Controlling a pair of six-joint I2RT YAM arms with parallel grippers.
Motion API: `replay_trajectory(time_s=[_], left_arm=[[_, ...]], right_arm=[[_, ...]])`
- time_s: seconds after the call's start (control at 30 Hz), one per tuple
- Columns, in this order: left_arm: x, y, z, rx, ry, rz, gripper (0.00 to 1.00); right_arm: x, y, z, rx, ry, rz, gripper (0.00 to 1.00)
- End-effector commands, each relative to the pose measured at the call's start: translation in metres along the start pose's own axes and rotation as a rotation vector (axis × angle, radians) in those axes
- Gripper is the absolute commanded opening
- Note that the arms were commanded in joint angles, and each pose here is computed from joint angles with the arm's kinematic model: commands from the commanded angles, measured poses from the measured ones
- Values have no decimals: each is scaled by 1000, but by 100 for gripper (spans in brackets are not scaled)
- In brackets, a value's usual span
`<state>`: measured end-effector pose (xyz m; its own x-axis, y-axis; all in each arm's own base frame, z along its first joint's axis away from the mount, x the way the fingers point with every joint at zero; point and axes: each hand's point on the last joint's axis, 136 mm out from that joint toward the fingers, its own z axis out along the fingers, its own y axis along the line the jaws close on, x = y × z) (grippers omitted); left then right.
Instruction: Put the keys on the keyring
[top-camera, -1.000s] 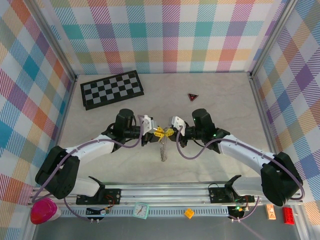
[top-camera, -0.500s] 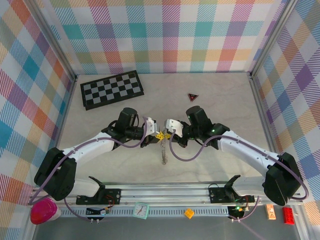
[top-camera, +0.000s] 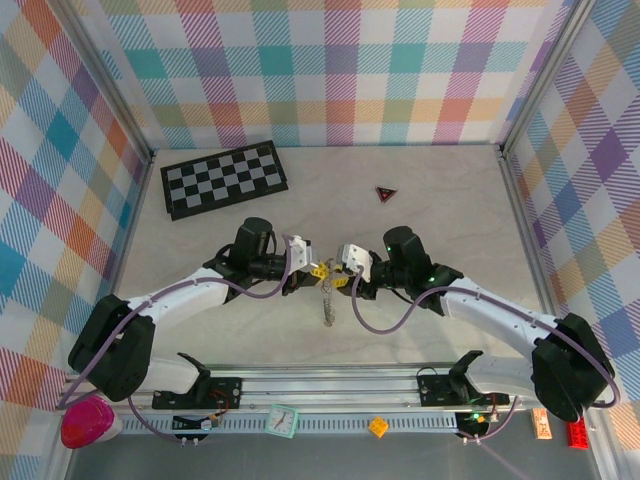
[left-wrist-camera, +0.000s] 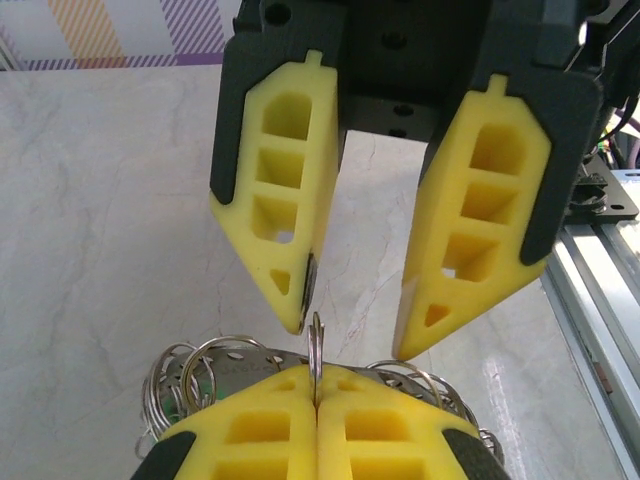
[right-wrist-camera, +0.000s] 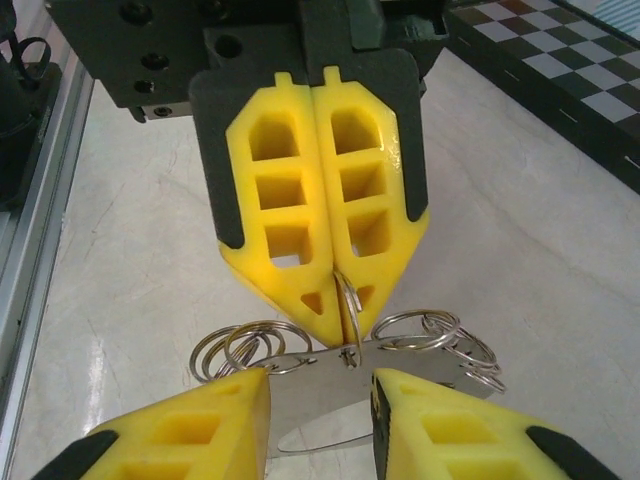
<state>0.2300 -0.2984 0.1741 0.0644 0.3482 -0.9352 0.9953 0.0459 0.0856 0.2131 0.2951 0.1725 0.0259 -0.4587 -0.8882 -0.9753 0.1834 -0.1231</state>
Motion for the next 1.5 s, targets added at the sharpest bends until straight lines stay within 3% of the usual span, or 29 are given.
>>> replay_trajectory(time_s=[0.0,0.23,0.4,0.43,0.53,0.67,1.13,1.43,1.47], left_arm=[[-16,-8,-2,34,-73,53,0],[-17,-11,-3,40,-84,62,0],[-17,-11,-3,38,-86,63,0],[-17,-9,-3,28,-83,63,4],[-16,-3,-5,-14,-58,50,19],[-13,0,-9,-39,-12,41,22],[-12,-1,-5,-4,57,66,15],[-11,-3,-5,4,66,77,2],[-12,-4,-5,3,59,78,1]], right_arm=[[-16,-5,1,7,-82,-8,29],[-18,-3,4,-13,-97,-3,19],[-20,-1,4,-35,-98,-8,1],[-21,-1,4,-37,-97,-14,0],[-22,-1,1,-42,-67,-24,0],[-19,0,-2,-55,4,-44,0],[-12,11,7,-118,226,-159,0],[-25,12,2,-111,168,-137,0],[-27,10,0,-98,142,-123,8]])
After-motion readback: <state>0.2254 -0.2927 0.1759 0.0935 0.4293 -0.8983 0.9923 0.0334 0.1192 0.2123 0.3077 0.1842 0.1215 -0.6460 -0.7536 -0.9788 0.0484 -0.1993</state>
